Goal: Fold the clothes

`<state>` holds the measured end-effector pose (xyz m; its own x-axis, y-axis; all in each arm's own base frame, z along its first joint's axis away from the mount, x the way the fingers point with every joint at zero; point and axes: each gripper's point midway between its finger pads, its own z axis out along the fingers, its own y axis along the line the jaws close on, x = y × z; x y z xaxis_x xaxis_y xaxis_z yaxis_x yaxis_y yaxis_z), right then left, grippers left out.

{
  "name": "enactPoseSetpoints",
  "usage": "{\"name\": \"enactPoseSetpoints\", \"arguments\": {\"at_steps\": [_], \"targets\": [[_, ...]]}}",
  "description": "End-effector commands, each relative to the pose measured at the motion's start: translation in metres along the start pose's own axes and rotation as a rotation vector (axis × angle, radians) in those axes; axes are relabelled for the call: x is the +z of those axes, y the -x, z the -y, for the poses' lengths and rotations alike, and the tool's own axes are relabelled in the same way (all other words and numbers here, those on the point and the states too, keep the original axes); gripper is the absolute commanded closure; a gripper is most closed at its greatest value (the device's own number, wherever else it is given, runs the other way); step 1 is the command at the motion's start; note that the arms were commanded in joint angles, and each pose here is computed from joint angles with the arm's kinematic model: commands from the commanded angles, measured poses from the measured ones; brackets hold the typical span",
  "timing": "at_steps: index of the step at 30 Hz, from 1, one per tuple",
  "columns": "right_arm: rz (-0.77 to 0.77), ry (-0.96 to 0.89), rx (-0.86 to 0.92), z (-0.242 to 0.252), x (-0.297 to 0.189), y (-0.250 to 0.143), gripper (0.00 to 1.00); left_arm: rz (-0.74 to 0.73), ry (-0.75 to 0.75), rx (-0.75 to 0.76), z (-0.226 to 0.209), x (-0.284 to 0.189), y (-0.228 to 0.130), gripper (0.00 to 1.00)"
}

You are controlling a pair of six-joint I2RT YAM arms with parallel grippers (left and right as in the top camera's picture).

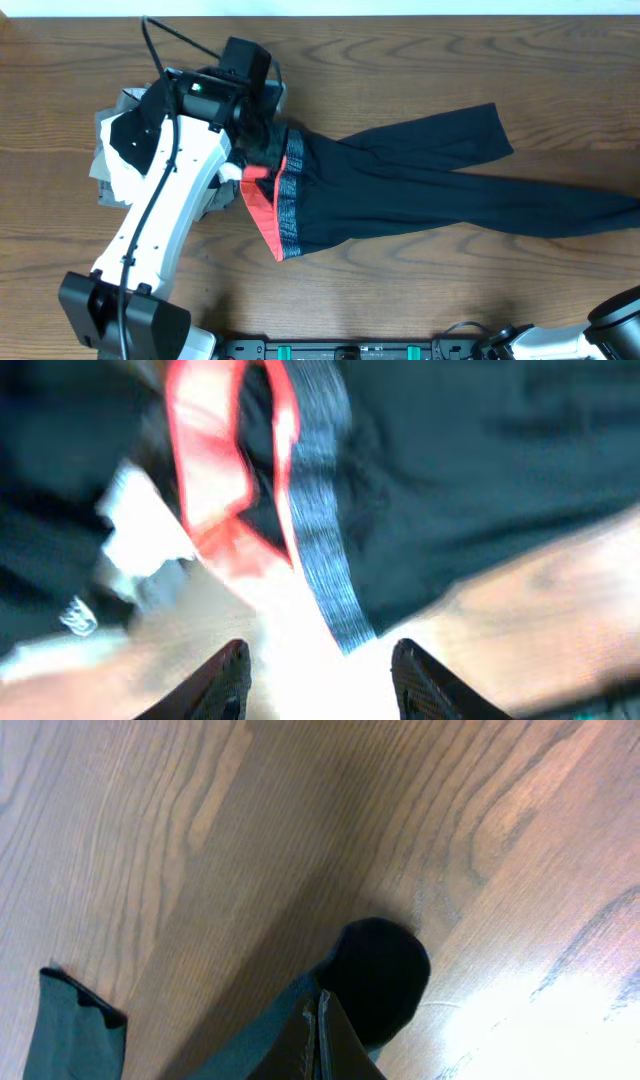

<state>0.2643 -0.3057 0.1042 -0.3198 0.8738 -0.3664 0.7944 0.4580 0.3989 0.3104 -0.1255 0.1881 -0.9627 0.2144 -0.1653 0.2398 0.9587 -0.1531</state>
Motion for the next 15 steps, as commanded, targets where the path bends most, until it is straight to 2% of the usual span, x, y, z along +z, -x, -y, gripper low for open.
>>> {"name": "enactPoseSetpoints", "arguments": {"at_steps": [1, 4, 9, 15], "targets": [[0.019, -0.016, 0.022, 0.002, -0.002, 0.006, 0.99, -0.115, -0.065, 0.002, 0.013, 0.011, -0.027, 0.52], [0.019, -0.016, 0.024, 0.002, -0.002, 0.006, 0.99, -0.187, -0.071, -0.008, 0.009, 0.04, -0.047, 0.52], [0.021, -0.015, 0.024, 0.002, -0.002, 0.006, 0.99, -0.201, -0.095, 0.034, 0.004, 0.087, -0.062, 0.48], [0.018, -0.012, 0.024, 0.001, -0.002, 0.005, 0.99, -0.193, -0.105, 0.126, -0.001, 0.115, -0.072, 0.44]]}}
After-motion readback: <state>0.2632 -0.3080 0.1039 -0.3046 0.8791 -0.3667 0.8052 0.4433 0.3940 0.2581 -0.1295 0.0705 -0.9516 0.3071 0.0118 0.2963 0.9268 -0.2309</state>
